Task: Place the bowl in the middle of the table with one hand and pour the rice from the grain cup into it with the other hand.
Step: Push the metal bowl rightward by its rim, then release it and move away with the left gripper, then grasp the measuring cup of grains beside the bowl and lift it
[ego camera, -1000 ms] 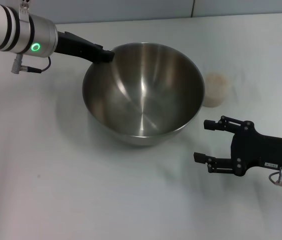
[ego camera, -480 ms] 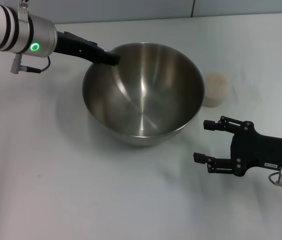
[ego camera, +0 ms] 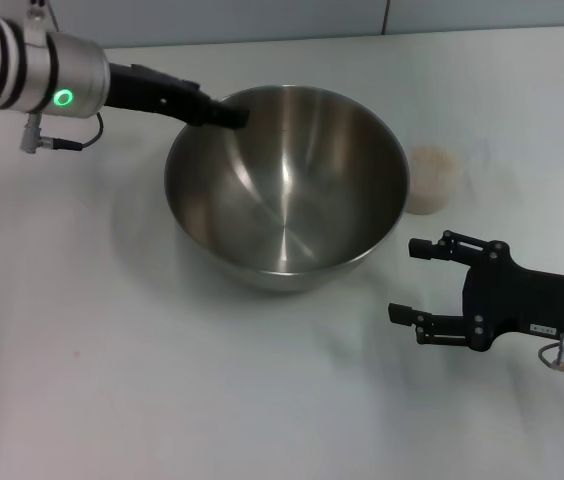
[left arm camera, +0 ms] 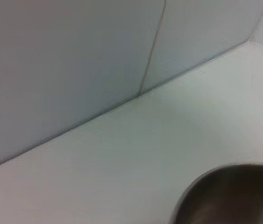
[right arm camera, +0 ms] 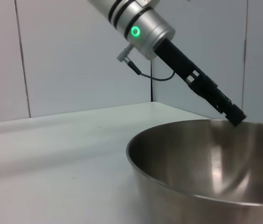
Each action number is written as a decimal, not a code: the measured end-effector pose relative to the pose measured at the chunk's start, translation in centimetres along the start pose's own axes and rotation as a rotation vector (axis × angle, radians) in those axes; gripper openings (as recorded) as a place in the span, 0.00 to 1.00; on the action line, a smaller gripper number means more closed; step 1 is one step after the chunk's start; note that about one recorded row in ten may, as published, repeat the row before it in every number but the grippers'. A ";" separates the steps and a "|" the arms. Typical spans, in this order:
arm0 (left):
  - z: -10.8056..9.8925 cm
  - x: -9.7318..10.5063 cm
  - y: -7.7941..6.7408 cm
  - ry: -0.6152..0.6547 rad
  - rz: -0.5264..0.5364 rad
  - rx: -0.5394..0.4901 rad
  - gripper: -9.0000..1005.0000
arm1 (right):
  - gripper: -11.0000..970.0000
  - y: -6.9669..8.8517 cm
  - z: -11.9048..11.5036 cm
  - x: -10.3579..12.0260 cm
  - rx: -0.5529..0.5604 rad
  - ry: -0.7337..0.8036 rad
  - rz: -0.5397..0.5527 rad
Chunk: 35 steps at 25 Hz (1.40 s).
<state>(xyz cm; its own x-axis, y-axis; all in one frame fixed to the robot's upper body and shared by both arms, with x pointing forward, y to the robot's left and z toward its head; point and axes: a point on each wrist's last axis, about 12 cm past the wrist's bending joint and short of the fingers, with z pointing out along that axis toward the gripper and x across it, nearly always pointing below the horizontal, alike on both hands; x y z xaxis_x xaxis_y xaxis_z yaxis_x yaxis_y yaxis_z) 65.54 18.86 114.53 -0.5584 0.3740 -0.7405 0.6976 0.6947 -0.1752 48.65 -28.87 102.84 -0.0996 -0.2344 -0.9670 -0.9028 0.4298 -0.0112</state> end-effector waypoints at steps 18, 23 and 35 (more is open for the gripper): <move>-9.8 12.1 0.2 -0.529 -0.030 0.231 0.86 | 0.86 -0.4 0.2 -0.2 0.007 -0.001 -0.008; -12.2 18.7 -1.6 -0.705 0.060 0.277 0.86 | 0.86 -0.4 0.3 -0.3 0.007 -0.005 -0.009; -12.7 22.8 -4.0 -0.811 0.144 0.220 0.86 | 0.86 -0.5 0.2 -0.4 0.017 -0.016 -0.016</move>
<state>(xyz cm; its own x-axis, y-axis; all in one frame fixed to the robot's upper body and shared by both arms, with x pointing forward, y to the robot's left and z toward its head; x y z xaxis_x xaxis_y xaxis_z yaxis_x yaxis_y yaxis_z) 44.34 32.44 106.63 -0.0222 -0.1644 -0.9861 0.8554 0.5075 -0.1038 49.23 -28.80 103.22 -0.0783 -0.2270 -0.9707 -0.8972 0.4406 -0.0307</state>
